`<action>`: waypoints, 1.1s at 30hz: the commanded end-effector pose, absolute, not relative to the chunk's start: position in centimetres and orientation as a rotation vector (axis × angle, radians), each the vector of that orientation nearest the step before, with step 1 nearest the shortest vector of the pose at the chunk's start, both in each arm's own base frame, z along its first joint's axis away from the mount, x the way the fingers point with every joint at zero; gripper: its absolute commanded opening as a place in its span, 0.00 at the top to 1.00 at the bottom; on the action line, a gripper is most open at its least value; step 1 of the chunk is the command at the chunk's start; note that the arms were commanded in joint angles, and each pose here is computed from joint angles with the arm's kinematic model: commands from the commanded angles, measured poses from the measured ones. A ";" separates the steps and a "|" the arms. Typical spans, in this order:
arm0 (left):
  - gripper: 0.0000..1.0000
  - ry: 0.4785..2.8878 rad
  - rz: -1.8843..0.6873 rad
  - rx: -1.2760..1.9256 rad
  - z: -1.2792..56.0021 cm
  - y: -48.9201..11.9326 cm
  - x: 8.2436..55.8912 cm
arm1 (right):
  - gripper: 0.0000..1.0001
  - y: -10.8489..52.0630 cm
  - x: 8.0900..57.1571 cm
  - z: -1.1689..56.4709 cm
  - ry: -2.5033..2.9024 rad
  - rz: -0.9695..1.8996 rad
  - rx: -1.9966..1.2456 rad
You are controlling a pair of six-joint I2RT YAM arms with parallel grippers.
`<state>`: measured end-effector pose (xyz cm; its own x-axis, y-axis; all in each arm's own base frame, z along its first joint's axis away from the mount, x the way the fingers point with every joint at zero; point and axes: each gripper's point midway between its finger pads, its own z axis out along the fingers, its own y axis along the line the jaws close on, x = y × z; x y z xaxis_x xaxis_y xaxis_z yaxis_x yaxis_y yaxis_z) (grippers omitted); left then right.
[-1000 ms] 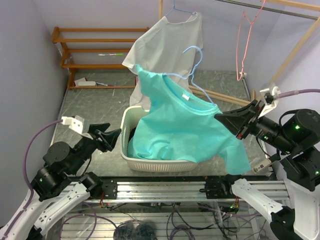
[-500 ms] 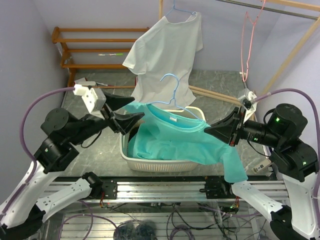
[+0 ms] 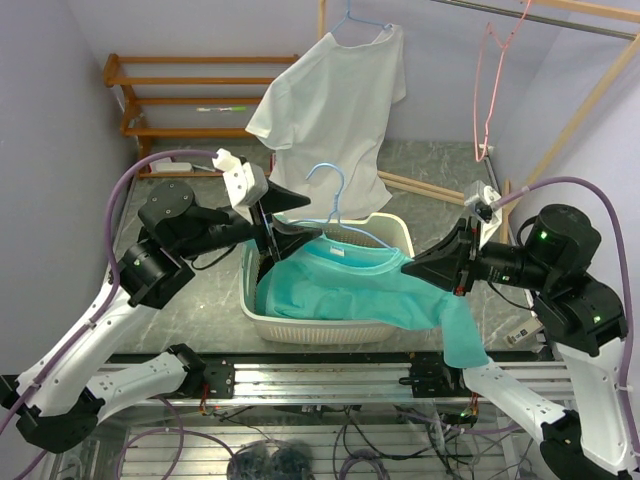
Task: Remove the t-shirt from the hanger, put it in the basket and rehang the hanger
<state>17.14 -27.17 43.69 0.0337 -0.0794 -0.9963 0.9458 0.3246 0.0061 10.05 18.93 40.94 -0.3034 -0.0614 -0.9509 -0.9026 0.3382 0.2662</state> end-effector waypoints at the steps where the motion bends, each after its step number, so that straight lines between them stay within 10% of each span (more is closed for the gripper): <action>1: 0.41 1.142 -1.050 0.977 46.3 -27.9 15.6 | 1.00 19.5 10.1 41.6 1.586 1.128 -0.918; 6: 0.92 1.164 -1.040 0.998 45.8 -28.0 15.7 | 1.00 19.4 11.0 41.5 1.606 1.097 -0.891; 11: 0.93 1.148 -0.987 0.948 46.3 -26.7 15.7 | 1.00 19.1 12.7 40.8 1.655 1.031 -0.823; 17: 0.93 1.146 -0.890 0.859 47.5 -24.5 16.0 | 0.43 16.8 16.0 40.5 1.726 0.831 -0.617; 22: 0.93 1.122 -0.835 0.820 48.6 -22.4 15.1 | 0.31 14.3 16.8 41.6 1.693 0.687 -0.493; 33: 0.93 1.110 -0.833 0.794 49.3 -20.9 13.9 | 0.78 14.0 18.1 40.1 1.729 0.633 -0.485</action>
<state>13.98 -21.64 47.98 0.1956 -0.1405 -0.9706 0.8910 0.4390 0.1160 16.77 14.25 41.08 -0.2281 0.0184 -0.9735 -0.6563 0.7356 0.1677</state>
